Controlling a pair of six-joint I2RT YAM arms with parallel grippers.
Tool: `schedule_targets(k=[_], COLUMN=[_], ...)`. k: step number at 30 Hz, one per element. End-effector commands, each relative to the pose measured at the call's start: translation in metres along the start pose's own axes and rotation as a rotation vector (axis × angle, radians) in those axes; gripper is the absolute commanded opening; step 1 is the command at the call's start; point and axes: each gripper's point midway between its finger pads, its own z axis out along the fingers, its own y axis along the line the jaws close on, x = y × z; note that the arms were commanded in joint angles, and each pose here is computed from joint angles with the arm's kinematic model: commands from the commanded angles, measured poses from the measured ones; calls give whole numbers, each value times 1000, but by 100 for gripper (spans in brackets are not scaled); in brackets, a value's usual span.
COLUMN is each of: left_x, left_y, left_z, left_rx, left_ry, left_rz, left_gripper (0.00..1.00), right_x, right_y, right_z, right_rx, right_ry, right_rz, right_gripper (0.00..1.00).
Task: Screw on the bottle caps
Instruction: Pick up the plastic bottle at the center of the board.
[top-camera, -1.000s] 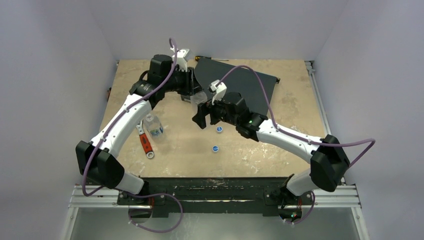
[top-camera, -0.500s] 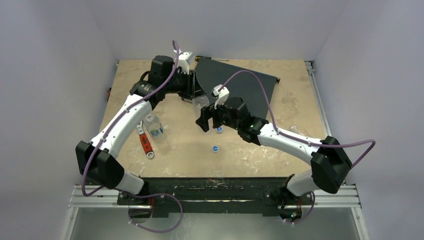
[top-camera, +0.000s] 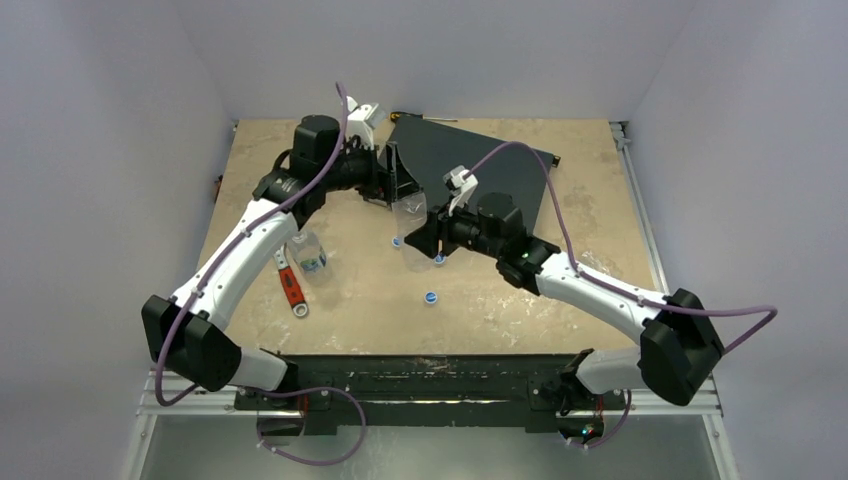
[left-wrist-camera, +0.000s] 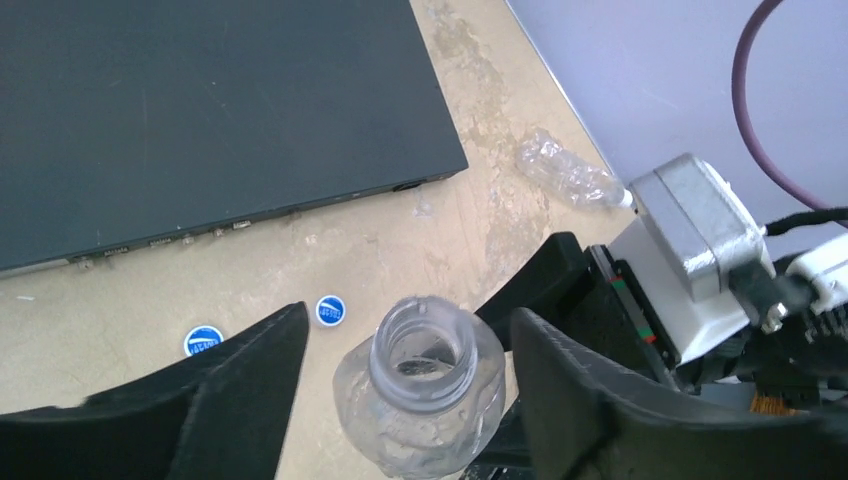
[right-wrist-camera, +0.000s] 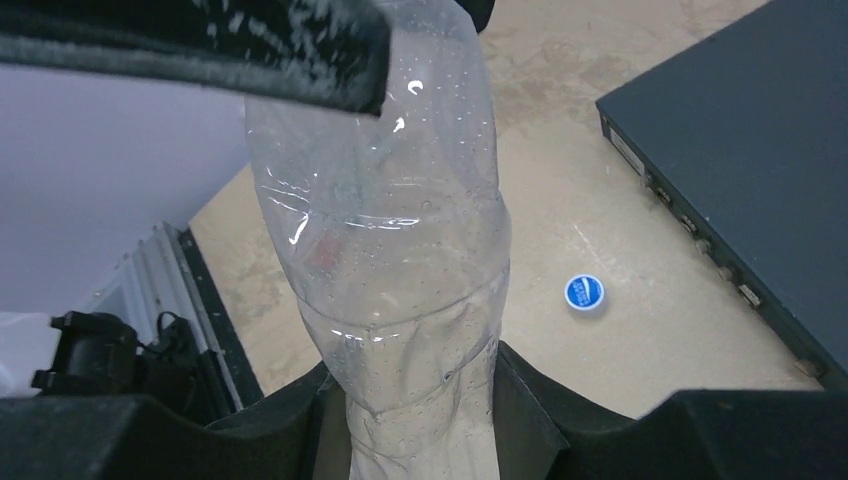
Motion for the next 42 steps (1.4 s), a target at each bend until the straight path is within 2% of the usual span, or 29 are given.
schedule_targets(k=[1,6,9,15,27,33,35,40,42], left_x=[-17,-11,-4,-7,-6,-7,-6,-3,1], left_y=[-28,-42,-51,-60,-67,-56,-51,-41,-34], left_z=[-21,-32,-32,-36,-32,-24,-22,-15,-13], left_rx=[93,175,247,327,387,341,321,256,207], left_ry=[-100,-142,-165,-297,-463,-480,-482,-439,-395], left_rz=[64,106,91,70,29,18,25,134,200], left_gripper=[85,89,86,84,68,49,45,41,39], right_x=[-40,-59,-67,-69,-65,-58,-54,-45,-42], right_y=[27,35,46,49,56,44,37,18,10], right_z=[-17,-33,-38,-37,-33,-27,-26,-32,-40], right_rx=[-158,-262,-313,-326,-348,-284,-239,-109,-45], right_ry=[-100,-132,-142,-138,-138,-120,-107,-69,-51], right_rz=[38,90,103,115,146,161,164,165,172], right_gripper=[39,41,42,42,43,44,51,90,98])
